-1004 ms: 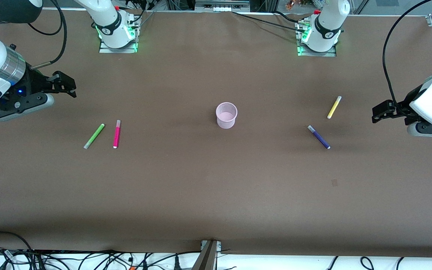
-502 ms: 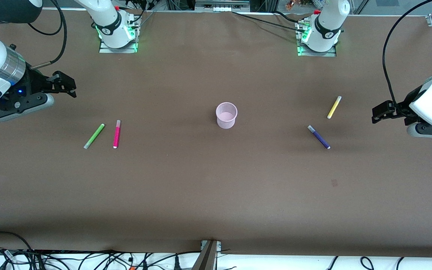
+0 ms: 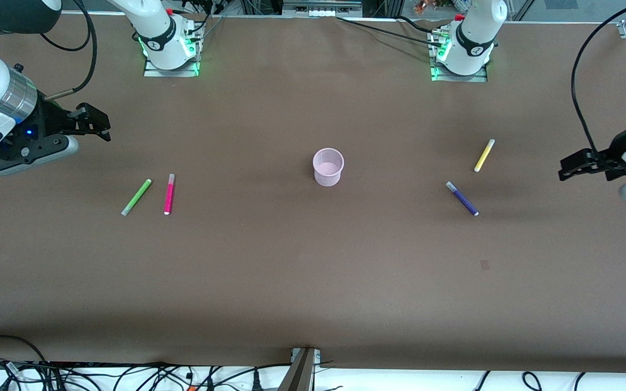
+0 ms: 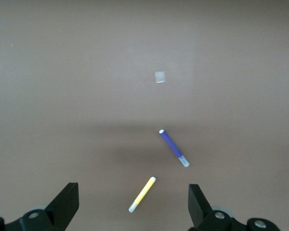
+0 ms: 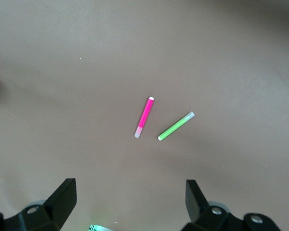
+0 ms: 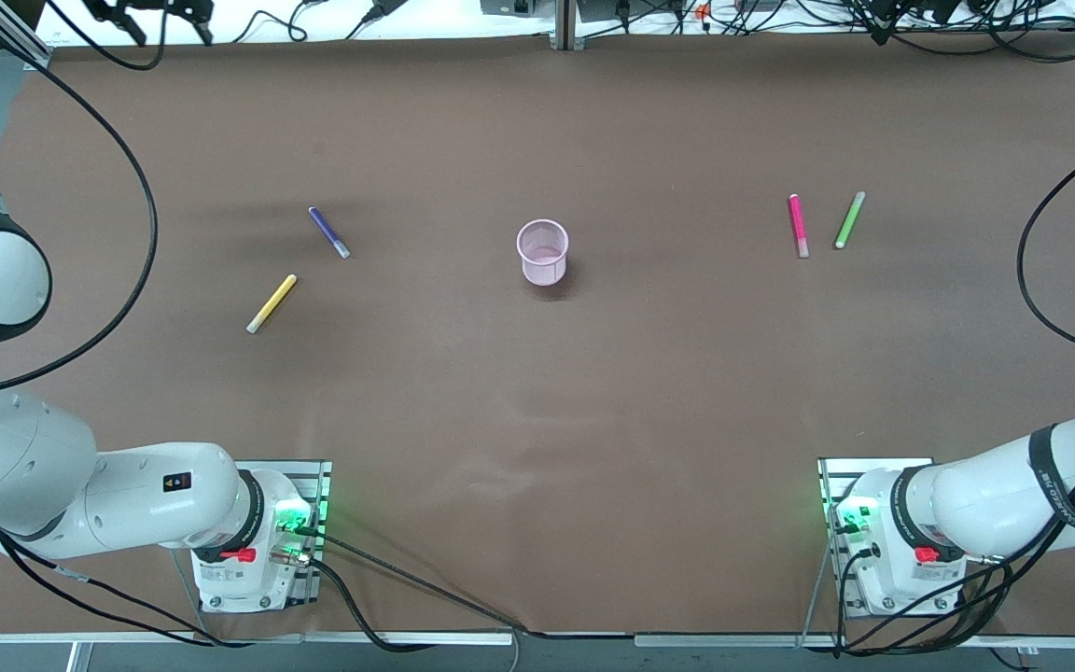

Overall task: Organize pens into pink holder with both arms
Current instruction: 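Move the left gripper to the blue marker while the right gripper approaches the pink marker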

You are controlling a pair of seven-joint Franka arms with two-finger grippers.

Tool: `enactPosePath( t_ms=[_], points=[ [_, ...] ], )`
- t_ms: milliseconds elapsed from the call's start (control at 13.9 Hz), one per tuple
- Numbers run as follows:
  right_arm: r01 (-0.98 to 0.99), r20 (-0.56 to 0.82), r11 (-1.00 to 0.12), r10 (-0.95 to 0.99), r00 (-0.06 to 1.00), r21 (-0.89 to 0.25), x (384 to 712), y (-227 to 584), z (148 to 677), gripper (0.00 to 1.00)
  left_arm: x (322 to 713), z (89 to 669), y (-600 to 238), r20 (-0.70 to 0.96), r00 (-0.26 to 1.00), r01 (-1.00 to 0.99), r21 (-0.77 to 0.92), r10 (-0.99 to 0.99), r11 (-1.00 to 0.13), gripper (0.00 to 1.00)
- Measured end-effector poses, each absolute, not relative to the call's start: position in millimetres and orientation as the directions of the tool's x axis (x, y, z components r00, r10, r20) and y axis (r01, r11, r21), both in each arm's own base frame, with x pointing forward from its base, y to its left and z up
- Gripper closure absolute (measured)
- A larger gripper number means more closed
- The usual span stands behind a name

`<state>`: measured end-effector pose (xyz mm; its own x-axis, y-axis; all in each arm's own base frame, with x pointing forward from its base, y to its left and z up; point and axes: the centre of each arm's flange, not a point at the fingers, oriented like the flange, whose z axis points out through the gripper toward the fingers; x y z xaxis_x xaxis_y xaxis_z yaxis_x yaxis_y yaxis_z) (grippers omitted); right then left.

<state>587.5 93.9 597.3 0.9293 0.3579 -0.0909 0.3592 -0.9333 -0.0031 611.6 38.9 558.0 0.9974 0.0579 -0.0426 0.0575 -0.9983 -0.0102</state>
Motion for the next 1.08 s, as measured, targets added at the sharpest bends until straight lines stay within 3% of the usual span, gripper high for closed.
enactPosePath(
  t_ms=[287, 717, 1076],
  points=[
    [0.359, -0.091, -0.933, 0.358, 0.929, -0.003, 588, 94, 597, 0.00, 619, 517, 65, -0.128, 0.984, 0.132, 0.032, 0.127, -0.991, 0.00],
    [0.359, -0.091, -0.933, 0.358, 0.929, -0.003, 588, 94, 597, 0.00, 644, 404, 42, -0.299, 0.871, 0.406, -0.007, 0.389, -0.914, 0.00],
    [0.359, -0.092, -0.933, 0.358, 0.929, -0.002, 588, 94, 597, 0.00, 648, 318, 8, -0.259, 0.772, 0.590, -0.048, 0.581, -0.806, 0.00]
  ],
)
